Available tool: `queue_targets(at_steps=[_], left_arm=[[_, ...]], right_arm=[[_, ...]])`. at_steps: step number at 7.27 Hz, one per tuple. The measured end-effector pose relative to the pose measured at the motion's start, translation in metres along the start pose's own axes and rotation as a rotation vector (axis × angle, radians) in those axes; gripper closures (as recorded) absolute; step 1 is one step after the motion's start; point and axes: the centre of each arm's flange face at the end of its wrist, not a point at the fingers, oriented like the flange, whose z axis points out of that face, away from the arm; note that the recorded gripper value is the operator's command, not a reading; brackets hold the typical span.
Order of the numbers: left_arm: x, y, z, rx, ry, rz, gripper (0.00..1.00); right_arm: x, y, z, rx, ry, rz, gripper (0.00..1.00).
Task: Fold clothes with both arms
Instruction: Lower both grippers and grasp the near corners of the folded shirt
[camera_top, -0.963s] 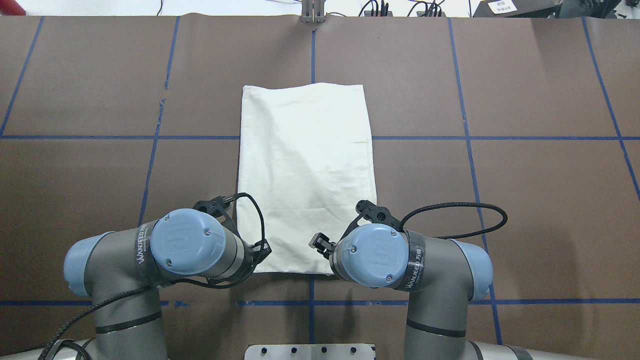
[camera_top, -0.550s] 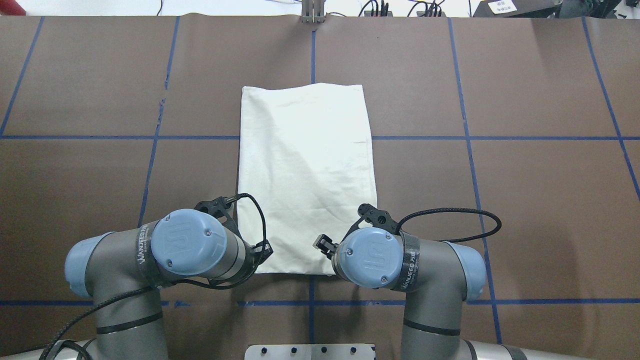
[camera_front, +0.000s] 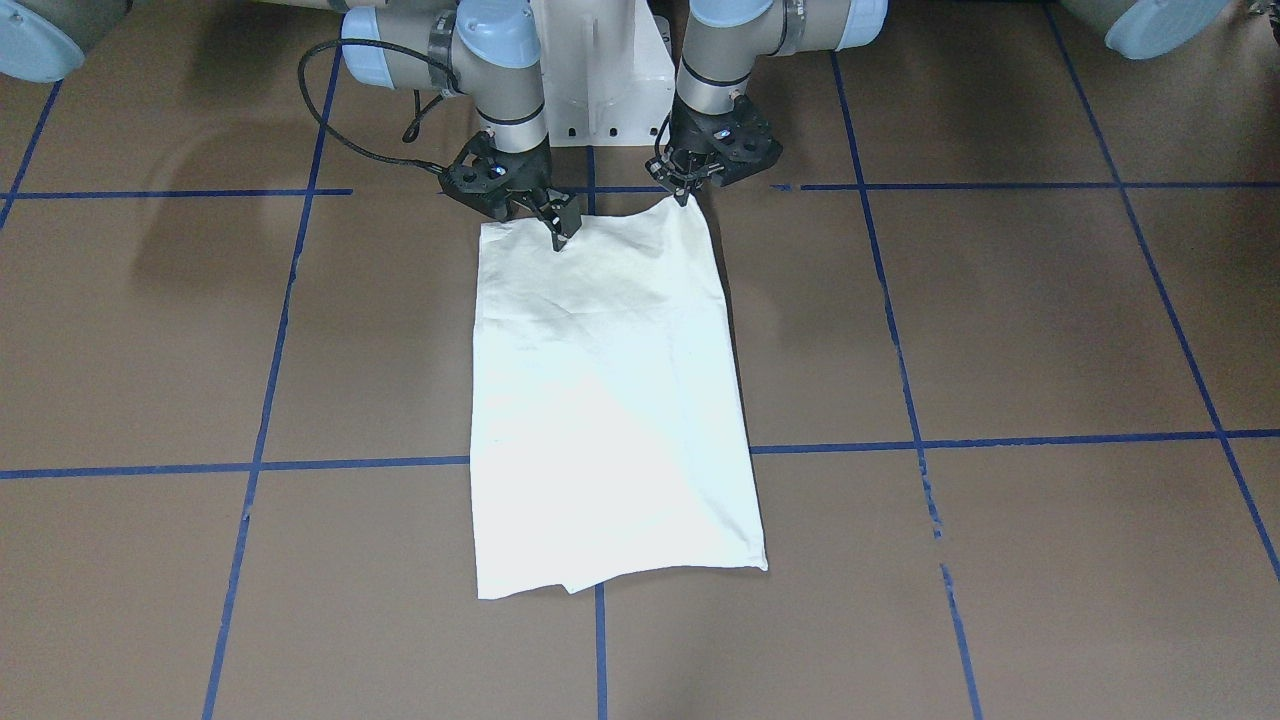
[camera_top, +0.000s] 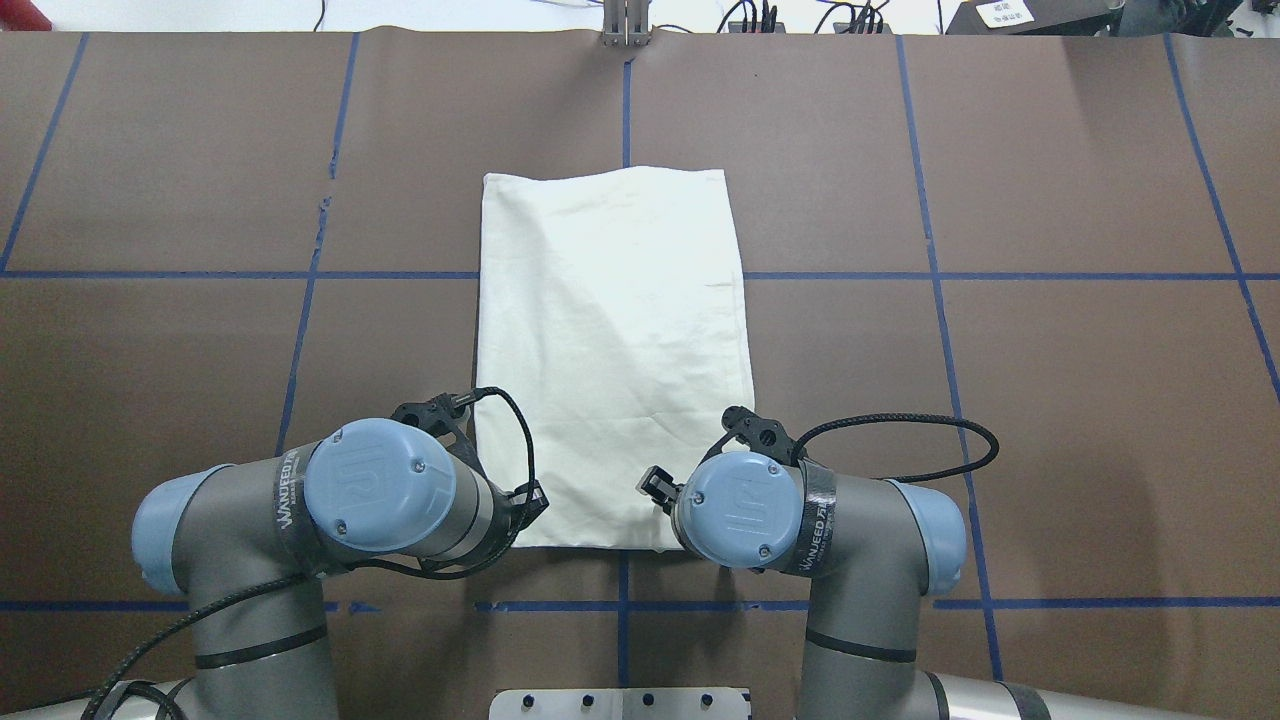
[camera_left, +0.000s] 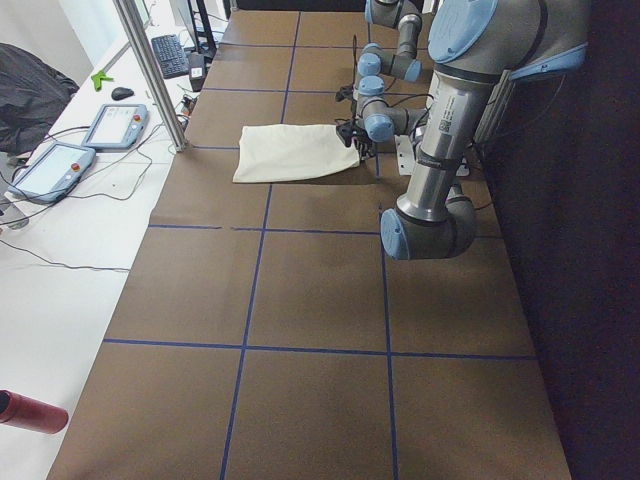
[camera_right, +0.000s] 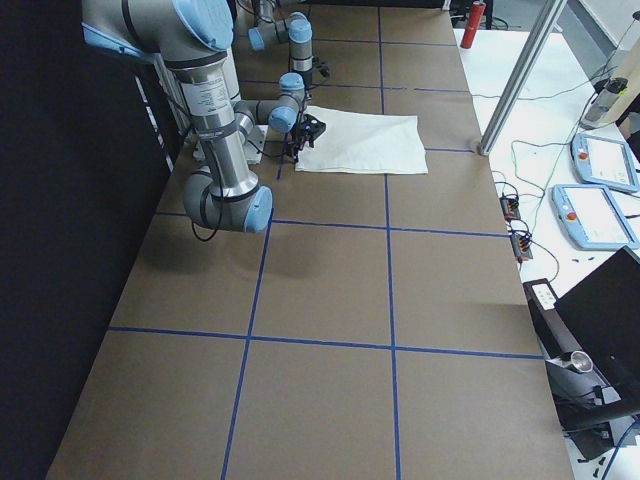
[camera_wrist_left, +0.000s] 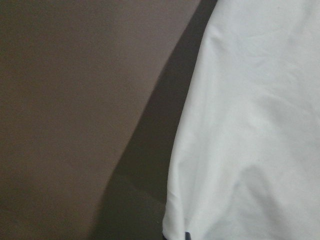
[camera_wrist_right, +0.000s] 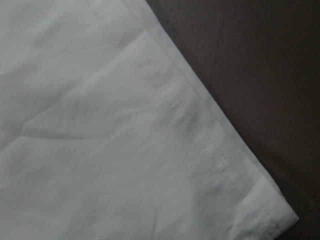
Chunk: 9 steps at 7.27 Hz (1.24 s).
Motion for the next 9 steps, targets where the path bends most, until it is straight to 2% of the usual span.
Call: queue_targets(at_steps=[1,2,3,4,5,7,9], left_arm=[[0.0001,0.0005,0.0,-0.001,0.0,0.001,1.0],[0.0006,0.0009,-0.0004,-0.001,0.001,0.001,1.0],[0.0009,0.0013,-0.0006,-0.002,0.001,0.002,1.0],[0.001,0.0013,-0.0006,-0.001,0.001,0.002,1.0],[0.001,0.0013,-0.0006,-0.001,0.001,0.003,1.0],[-0.0001,0.0007,0.0003,0.0,-0.001,0.002,1.0],[-0.0009,0.0,0.0024,0.002,-0.005,0.003,1.0]], right_arm=[[0.0029,-0.0016,0.0034,0.003,0.008,0.002,0.0],[0.0057,-0.003,0.006,0.004,0.014,0.003,0.05],[0.0072,-0.0036,0.007,0.004,0.017,0.004,0.46],[0.0071,-0.0036,0.0062,0.002,0.017,0.004,0.75],[0.0068,-0.0033,0.0049,0.0,0.015,0.002,0.86],[0.0064,-0.0023,0.0032,-0.004,0.013,-0.002,0.97],[0.0057,-0.0019,0.0025,-0.006,0.011,-0.003,1.0]])
